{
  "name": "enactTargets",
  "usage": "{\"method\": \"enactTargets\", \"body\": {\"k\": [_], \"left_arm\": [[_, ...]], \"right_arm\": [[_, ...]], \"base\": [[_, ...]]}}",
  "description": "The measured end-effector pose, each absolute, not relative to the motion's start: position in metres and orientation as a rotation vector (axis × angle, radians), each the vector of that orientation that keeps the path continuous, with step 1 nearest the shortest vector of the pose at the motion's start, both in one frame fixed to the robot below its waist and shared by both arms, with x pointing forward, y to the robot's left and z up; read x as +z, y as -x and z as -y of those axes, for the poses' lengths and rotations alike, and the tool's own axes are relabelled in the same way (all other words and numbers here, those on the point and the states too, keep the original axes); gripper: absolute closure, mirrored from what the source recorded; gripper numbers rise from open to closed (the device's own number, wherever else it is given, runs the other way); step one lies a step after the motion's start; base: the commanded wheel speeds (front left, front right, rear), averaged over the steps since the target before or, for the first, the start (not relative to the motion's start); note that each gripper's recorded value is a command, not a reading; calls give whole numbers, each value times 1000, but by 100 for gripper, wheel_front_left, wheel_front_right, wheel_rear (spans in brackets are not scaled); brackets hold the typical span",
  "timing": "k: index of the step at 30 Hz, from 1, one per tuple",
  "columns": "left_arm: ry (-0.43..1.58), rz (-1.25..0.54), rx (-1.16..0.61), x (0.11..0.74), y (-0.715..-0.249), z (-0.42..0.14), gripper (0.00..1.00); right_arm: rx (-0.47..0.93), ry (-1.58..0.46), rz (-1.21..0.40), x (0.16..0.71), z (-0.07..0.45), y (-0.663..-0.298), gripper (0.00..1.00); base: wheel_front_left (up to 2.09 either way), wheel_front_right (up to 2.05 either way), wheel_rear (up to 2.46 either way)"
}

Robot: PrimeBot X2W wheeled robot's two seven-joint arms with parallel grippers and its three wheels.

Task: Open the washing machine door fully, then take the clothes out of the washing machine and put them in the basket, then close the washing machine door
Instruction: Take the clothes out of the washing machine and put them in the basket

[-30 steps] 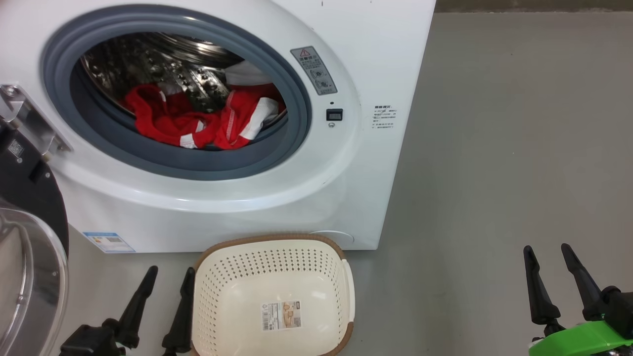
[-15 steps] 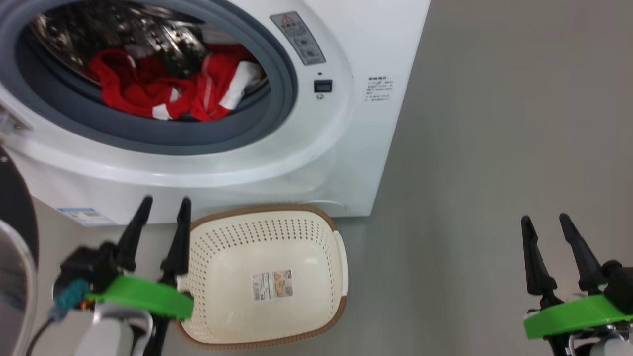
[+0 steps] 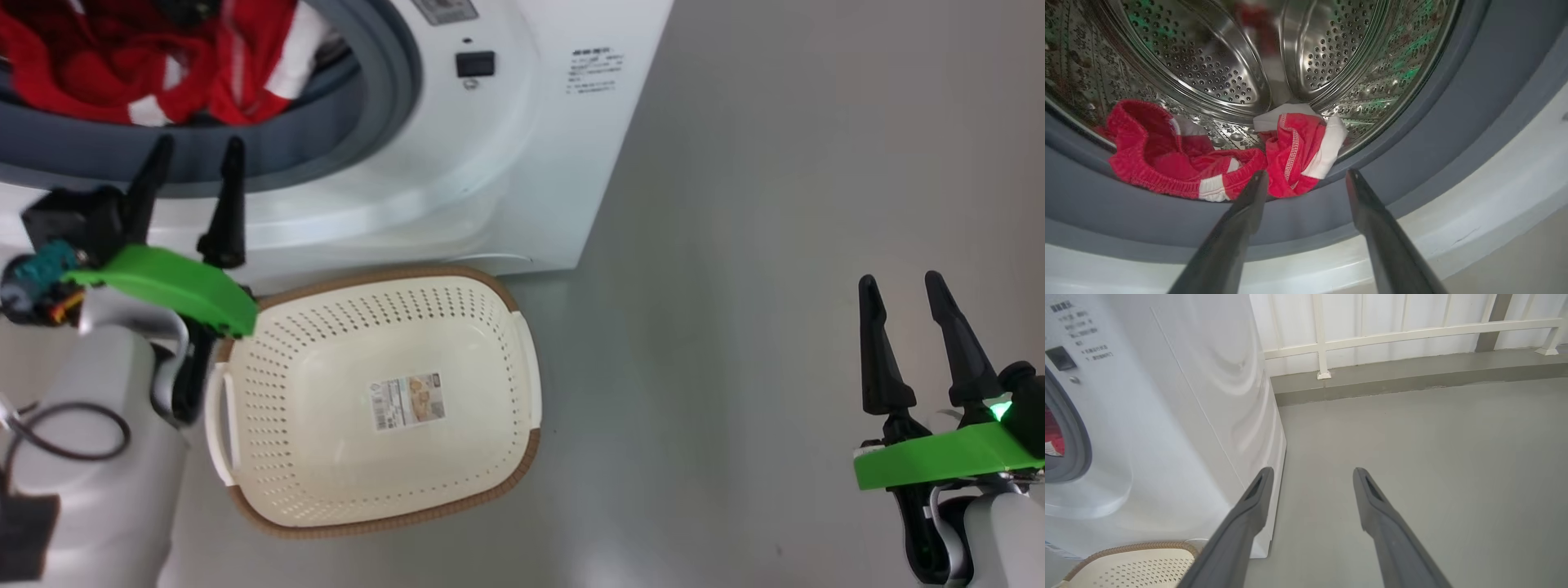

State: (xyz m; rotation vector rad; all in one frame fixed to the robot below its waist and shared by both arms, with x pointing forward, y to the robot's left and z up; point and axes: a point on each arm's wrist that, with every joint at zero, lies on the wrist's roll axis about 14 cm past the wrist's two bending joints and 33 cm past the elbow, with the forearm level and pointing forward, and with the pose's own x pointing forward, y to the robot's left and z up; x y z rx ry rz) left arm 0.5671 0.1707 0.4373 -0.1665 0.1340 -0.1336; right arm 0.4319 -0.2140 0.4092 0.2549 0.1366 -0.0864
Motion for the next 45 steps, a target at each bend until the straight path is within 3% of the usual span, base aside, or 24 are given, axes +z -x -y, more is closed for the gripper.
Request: {"method": "enactTargets", "body": {"k": [17,30,31,32,33,34,45], "left_arm": [[114,-255,-138,393,-637,-167,0],[81,-324,-143,366,-649,-165,0],[79,-328,-145,364,-649,-164,18],[77,-331,-149,363,-649,-162,58],[75,-331,-154,363,-649,-161,91],[73,-329,-158,364,-650,-159,100],[126,-239,-144,398,-659,-161,100]], "right_arm": [[-155,-226,-191,385,236,-430,0],[-179,-209,-202,381,245,-429,0],[-182,-209,-202,381,246,-428,0],[-185,-211,-201,381,247,-428,0],[-187,-212,-200,381,248,-427,0],[-188,-212,-199,382,248,-427,0],[-183,-232,-174,390,245,-430,0]], "base": [[0,0,0],[0,0,0],[0,0,0],[0,0,0],[0,0,0],[0,0,0],[0,0,0]]}}
